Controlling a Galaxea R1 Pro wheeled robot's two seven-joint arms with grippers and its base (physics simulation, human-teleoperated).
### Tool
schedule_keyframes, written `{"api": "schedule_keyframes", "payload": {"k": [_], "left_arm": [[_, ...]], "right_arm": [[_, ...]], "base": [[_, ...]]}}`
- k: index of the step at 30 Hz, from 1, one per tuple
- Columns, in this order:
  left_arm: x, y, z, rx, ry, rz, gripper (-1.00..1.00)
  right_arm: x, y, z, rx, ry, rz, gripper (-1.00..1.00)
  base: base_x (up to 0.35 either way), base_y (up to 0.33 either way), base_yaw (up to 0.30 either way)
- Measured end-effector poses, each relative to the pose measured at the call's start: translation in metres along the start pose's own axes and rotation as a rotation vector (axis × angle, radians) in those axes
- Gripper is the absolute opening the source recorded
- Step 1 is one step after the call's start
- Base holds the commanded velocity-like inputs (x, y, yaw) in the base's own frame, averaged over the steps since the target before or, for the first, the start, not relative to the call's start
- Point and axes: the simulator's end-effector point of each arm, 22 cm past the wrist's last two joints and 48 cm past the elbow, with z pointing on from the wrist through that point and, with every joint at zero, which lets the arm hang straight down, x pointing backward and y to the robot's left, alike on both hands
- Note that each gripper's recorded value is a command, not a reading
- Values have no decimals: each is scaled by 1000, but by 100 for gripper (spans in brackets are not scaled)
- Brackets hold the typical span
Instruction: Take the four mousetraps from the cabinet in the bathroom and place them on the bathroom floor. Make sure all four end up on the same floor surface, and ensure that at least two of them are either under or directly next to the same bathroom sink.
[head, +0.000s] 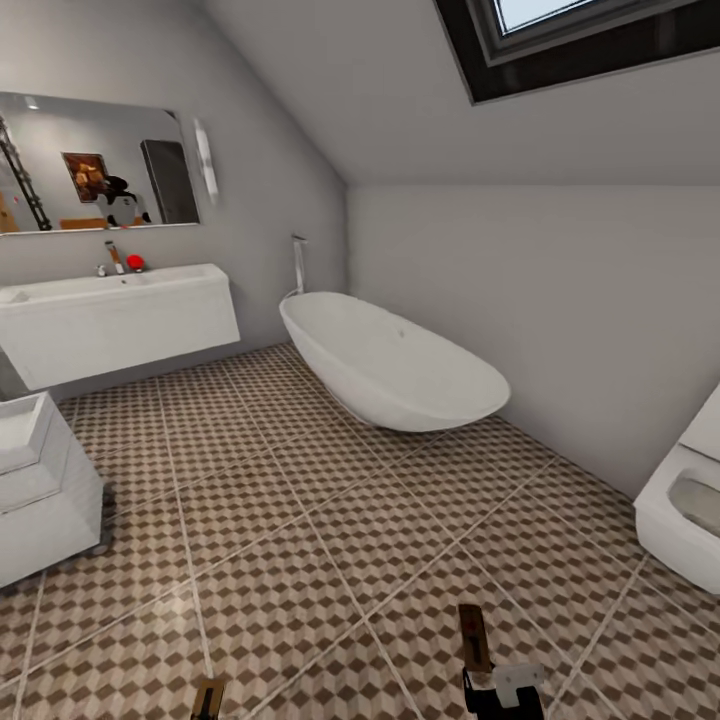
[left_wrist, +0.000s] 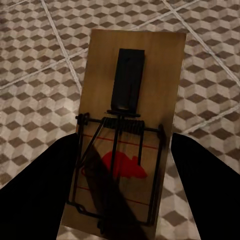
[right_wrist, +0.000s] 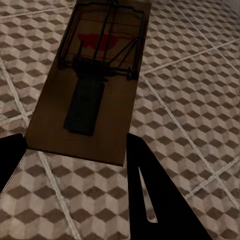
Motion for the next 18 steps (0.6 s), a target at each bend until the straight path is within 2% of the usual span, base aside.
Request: {"api": "schedule_keyframes", "payload": {"k": [18], "left_arm": [[0,0,0,0,-1,0,-100]], "right_arm": [[0,0,0,0,0,0,-100]], "base": [[216,-106,256]]}}
